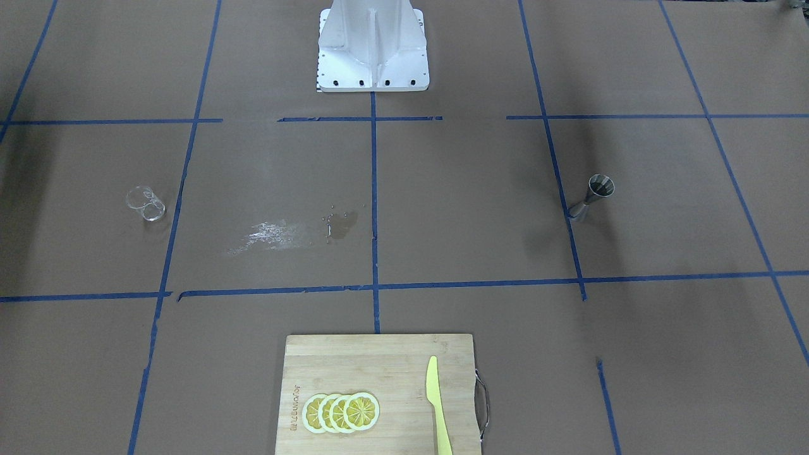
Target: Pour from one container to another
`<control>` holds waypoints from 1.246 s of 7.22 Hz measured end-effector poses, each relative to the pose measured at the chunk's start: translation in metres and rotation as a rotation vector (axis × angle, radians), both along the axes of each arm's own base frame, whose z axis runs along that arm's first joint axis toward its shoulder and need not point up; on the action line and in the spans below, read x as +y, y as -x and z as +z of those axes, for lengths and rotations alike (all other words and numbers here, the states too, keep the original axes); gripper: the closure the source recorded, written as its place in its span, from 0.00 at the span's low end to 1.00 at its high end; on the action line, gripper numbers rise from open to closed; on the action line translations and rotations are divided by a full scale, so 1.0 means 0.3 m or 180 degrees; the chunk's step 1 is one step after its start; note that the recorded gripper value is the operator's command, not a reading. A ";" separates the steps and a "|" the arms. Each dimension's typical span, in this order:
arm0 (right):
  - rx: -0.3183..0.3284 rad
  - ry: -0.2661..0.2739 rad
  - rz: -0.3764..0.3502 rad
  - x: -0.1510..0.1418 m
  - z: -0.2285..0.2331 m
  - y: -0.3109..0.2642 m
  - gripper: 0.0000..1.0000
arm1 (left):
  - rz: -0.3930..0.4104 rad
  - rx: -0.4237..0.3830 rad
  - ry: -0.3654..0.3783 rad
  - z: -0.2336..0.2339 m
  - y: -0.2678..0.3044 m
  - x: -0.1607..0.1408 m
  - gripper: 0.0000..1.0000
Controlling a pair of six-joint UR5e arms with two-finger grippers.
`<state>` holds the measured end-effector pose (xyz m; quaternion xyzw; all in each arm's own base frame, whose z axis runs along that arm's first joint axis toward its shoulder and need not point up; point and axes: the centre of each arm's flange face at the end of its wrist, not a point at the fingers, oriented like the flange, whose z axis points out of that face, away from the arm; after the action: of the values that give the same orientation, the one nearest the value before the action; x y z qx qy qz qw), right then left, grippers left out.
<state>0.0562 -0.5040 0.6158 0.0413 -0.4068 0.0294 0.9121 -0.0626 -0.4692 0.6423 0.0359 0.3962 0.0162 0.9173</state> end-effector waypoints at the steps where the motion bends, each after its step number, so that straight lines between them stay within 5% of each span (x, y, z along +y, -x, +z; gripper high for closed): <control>1: 0.0008 0.0038 0.0028 0.013 0.017 -0.011 0.00 | 0.0001 0.0000 -0.0005 0.000 0.000 0.000 0.00; 9: 0.0178 -0.0095 0.0086 0.005 0.047 -0.032 0.00 | 0.0007 -0.0001 -0.0046 -0.011 0.000 -0.003 0.00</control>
<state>0.0658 -0.5026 0.6300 0.0611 -0.3809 0.0344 0.9220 -0.0626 -0.4701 0.6390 0.0421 0.3960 0.0200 0.9171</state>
